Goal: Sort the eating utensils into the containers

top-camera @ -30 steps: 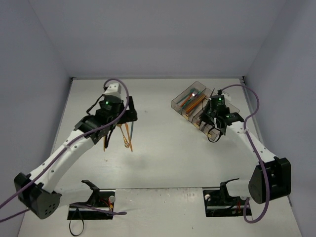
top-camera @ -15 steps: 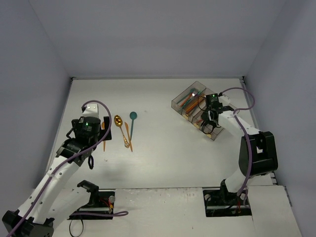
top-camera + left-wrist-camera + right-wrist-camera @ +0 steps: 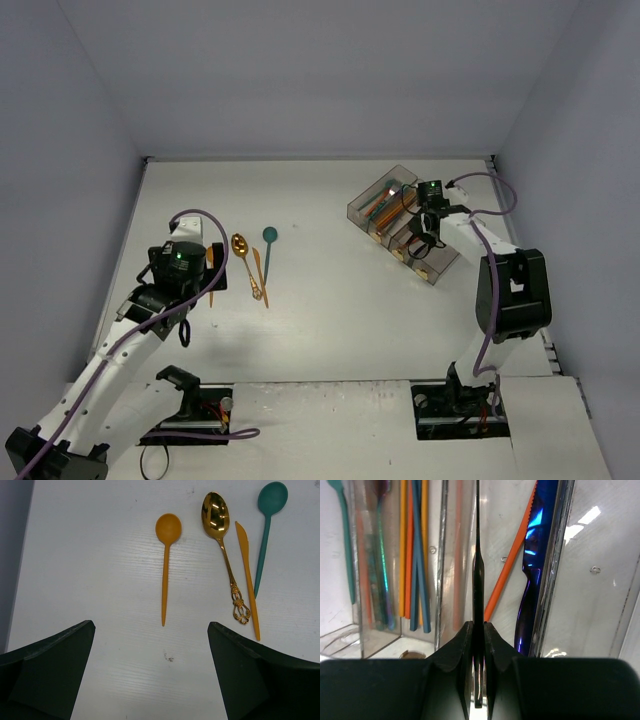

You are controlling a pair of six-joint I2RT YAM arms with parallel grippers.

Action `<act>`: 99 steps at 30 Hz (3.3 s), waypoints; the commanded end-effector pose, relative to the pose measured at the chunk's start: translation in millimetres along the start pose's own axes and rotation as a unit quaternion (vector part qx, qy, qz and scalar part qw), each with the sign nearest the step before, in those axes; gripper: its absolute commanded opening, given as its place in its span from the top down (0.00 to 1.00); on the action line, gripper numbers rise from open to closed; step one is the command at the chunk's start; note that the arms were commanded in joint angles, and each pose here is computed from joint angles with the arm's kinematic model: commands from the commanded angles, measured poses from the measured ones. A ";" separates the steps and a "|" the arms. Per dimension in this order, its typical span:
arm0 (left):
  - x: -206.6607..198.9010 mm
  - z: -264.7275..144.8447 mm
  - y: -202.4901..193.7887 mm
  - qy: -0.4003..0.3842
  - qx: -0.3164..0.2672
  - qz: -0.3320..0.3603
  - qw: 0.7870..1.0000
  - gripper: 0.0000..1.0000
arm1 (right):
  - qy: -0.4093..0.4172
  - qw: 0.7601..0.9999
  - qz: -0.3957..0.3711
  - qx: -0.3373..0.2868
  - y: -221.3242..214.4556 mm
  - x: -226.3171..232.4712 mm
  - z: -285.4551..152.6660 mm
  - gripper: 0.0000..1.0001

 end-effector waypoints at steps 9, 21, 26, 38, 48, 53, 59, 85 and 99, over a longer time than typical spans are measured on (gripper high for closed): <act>-1.7 0.9 19.8 -0.005 -0.032 -0.012 0.999 0.05 | 0.011 0.999 0.023 -0.027 14.4 15.2 5.4 0.77; -21.8 7.1 16.9 -0.049 -0.014 -0.017 0.999 0.05 | 0.089 0.993 -0.029 -0.068 47.9 42.2 -55.3 0.53; -44.8 17.0 16.9 -0.083 0.019 -0.054 0.995 0.05 | 0.150 0.981 -0.090 -0.087 63.7 55.2 -99.1 0.41; -108.4 62.5 10.4 -0.104 0.129 -0.075 0.983 0.46 | 0.231 0.953 -0.170 -0.096 55.2 28.0 -171.5 0.32; -135.2 103.6 12.7 -0.099 0.168 -0.080 0.977 0.69 | 0.263 0.947 -0.174 -0.063 29.2 7.5 -187.1 0.30; -146.4 124.6 6.0 -0.100 0.192 -0.078 0.973 0.70 | 0.261 0.946 -0.184 -0.053 21.7 0.5 -184.9 0.30; -148.4 142.7 -1.8 -0.089 0.215 -0.083 0.969 0.72 | 0.262 0.946 -0.185 -0.044 15.1 -6.0 -184.9 0.29; -150.4 126.9 48.9 -0.119 0.180 -0.133 0.967 1.00 | 0.340 0.908 -0.241 0.033 -7.8 37.0 -198.7 0.23; -189.0 12.5 199.4 -0.295 -0.007 -0.229 0.928 1.00 | 0.459 0.818 -0.323 0.127 -109.6 132.6 -264.2 0.24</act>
Point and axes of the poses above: each gripper's point midway between its finger pads, its own z axis out along the fingers, its own x axis along the line the jaws close on, y = z × x, the point moved 1 cm from there along -z, back along the fingers, and after that the axes turned 11 degrees about z, right-handed, at the moved point
